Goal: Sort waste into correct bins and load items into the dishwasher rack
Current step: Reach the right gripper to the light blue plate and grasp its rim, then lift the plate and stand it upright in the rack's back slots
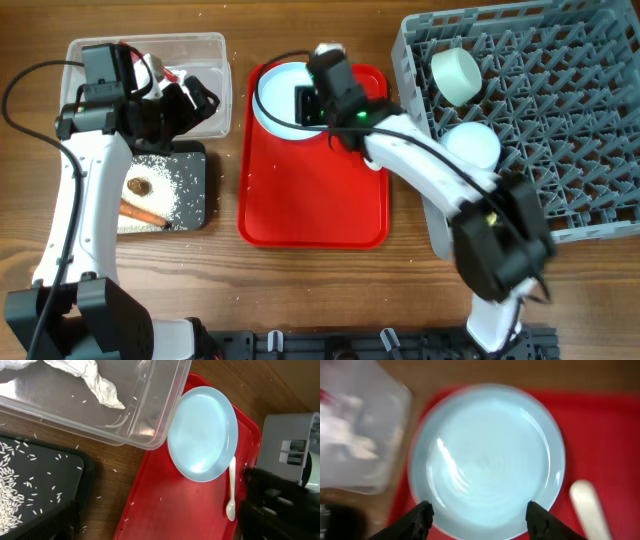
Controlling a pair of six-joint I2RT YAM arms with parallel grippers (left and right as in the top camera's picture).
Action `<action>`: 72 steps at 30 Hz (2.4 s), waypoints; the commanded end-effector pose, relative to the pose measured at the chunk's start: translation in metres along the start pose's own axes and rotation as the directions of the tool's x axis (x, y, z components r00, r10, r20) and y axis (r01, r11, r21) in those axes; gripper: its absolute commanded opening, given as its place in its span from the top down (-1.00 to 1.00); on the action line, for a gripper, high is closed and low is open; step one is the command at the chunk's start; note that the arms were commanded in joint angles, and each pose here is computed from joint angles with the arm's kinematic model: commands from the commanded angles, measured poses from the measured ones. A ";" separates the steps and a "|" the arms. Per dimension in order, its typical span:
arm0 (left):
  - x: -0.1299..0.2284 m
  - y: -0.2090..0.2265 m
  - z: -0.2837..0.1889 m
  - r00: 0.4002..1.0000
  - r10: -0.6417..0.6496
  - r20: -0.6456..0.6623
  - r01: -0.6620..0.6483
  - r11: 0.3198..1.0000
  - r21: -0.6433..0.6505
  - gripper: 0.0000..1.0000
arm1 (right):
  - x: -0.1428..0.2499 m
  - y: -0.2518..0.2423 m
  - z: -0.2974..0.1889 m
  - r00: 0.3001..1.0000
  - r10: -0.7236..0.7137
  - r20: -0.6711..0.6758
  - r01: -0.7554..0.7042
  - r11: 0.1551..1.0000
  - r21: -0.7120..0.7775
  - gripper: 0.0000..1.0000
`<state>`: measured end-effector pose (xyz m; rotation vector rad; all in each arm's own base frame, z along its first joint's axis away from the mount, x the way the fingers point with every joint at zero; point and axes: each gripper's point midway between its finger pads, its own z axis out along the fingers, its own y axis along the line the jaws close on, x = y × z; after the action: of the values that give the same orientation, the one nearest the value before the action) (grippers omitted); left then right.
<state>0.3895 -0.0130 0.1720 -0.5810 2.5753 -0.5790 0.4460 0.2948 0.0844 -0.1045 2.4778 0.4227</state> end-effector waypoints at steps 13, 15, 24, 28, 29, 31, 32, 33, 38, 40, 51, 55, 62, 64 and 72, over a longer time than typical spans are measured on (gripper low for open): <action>-0.003 0.010 -0.009 0.999 -0.003 0.035 0.005 0.998 -0.067 -1.00 | 0.051 -0.030 0.030 0.966 0.211 -0.152 -0.193 0.973 0.123 0.28; -0.003 0.010 -0.009 0.999 -0.003 0.035 0.005 0.998 -0.067 -1.00 | 0.057 -0.035 0.035 0.955 0.246 -0.167 -0.225 0.965 0.138 0.32; -0.003 0.010 -0.009 0.999 -0.003 0.035 0.005 0.998 -0.066 -1.00 | 0.080 -0.038 0.036 0.913 0.302 -0.276 -0.273 0.952 0.139 0.88; -0.003 0.010 -0.009 0.999 -0.003 0.035 0.005 0.998 -0.066 -1.00 | 0.086 -0.022 0.026 0.905 0.241 -0.351 -0.238 0.970 0.053 0.88; -0.003 0.010 -0.009 0.999 -0.003 0.035 0.005 0.998 -0.066 -1.00 | 0.085 -0.022 0.022 0.903 0.243 -0.353 -0.238 0.970 0.057 0.91; -0.003 0.010 -0.009 0.999 -0.003 0.035 0.005 0.998 -0.066 -1.00 | 0.071 -0.027 0.008 0.920 0.227 -0.319 -0.217 0.974 0.068 0.91; -0.003 0.010 -0.009 0.999 -0.003 0.035 0.005 0.998 -0.066 -1.00 | 0.057 -0.029 -0.002 0.938 0.202 -0.280 -0.192 0.979 0.063 0.91; -0.003 0.010 -0.009 0.999 -0.003 0.035 0.005 0.998 -0.066 -1.00 | 0.041 -0.034 -0.015 0.955 0.186 -0.232 -0.174 0.982 0.071 0.91; -0.003 0.010 -0.009 0.999 -0.003 0.035 0.005 0.998 -0.066 -1.00 | -0.055 -0.082 -0.144 0.994 0.042 0.101 -0.063 0.976 0.211 0.91; -0.003 0.010 -0.009 0.999 -0.003 0.035 0.005 0.998 -0.066 -1.00 | -0.084 -0.120 -0.212 0.969 -0.058 0.241 -0.044 0.917 0.396 0.91; -0.003 0.010 -0.009 0.999 -0.003 0.035 0.005 0.998 -0.066 -1.00 | -0.111 -0.290 -0.387 0.968 -0.249 -0.014 0.033 0.073 0.997 0.91; -0.003 0.010 -0.009 0.999 -0.003 0.035 0.005 0.998 -0.066 -1.00 | -0.126 -0.326 -0.355 0.957 -0.230 -0.176 0.187 0.029 0.982 0.91; -0.003 0.010 -0.009 0.999 -0.003 0.035 0.005 0.998 -0.066 -1.00 | -0.145 -0.340 -0.273 0.911 -0.319 -0.260 0.310 0.117 0.944 0.92; -0.003 0.010 -0.009 0.999 -0.003 0.035 0.005 0.998 -0.066 -1.00 | -0.139 -0.346 -0.253 0.903 -0.309 -0.297 0.347 0.122 0.930 0.91; -0.003 0.010 -0.009 0.999 -0.003 0.035 0.005 0.998 -0.066 -1.00 | -0.132 -0.344 -0.216 0.871 -0.358 -0.335 0.427 0.216 0.878 0.66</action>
<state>0.3853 -0.0023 0.1672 -0.6137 2.5929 -0.4883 0.4813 -0.1129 0.2402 -0.1991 2.1946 -1.3967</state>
